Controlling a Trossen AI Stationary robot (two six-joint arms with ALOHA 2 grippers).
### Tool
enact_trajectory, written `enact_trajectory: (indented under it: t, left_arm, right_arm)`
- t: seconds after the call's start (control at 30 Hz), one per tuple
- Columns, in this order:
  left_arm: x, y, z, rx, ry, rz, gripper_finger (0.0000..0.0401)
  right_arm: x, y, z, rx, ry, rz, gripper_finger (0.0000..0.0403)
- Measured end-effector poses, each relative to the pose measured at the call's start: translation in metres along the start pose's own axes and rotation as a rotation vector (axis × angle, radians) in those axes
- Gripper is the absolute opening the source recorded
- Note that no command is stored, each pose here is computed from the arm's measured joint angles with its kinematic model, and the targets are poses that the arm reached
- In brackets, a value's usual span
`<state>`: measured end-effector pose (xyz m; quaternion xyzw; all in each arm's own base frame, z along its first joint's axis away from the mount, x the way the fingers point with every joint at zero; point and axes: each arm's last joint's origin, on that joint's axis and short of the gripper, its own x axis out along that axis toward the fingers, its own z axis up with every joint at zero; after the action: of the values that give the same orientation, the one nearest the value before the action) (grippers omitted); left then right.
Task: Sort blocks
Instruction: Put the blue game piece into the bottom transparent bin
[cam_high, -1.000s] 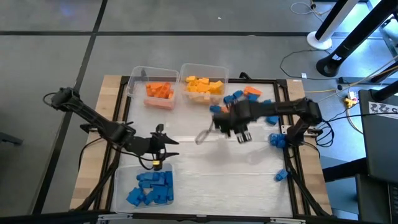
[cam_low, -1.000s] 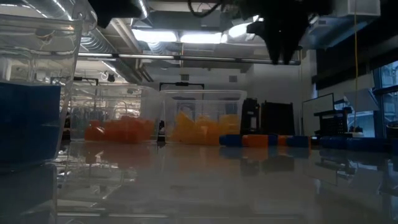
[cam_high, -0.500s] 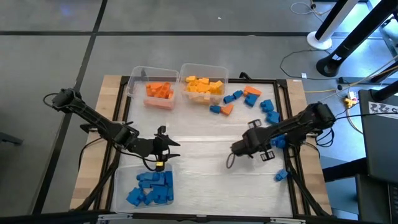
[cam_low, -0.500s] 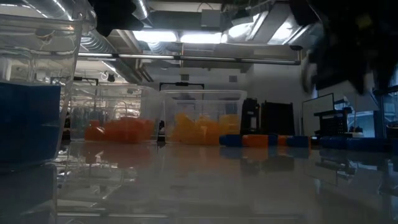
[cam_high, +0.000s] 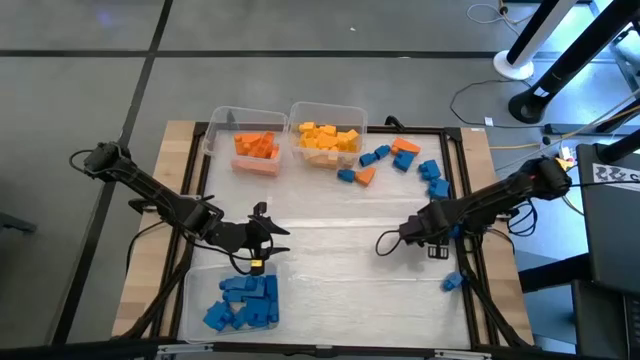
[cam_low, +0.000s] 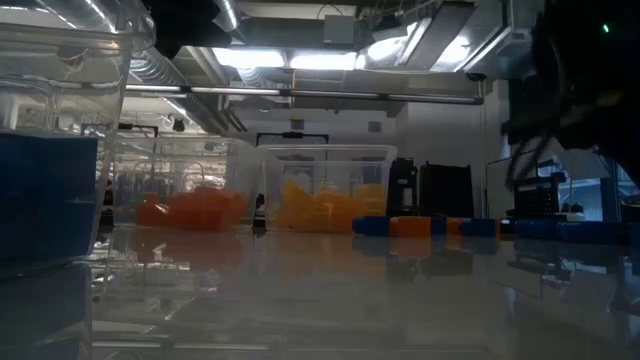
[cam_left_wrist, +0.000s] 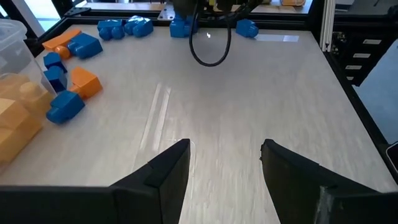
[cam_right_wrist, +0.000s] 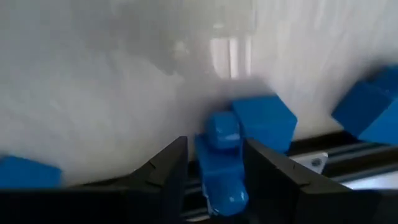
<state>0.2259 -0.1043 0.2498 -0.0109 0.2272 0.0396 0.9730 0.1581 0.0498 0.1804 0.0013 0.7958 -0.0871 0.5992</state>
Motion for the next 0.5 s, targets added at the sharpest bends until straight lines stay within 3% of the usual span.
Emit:
enact_trajectory:
  t: [0.2, 0.5]
  left_arm:
    - [0.0, 0.0, 0.0, -0.001, 0.0, 0.0, 0.0184]
    - [0.0, 0.0, 0.0, -0.007, -0.001, 0.0, 0.0184]
  right_arm:
    - [0.014, -0.002, -0.001, -0.077, -0.02, -0.064, 0.0156]
    - [0.014, -0.003, 0.0, -0.05, -0.033, -0.091, 0.0156]
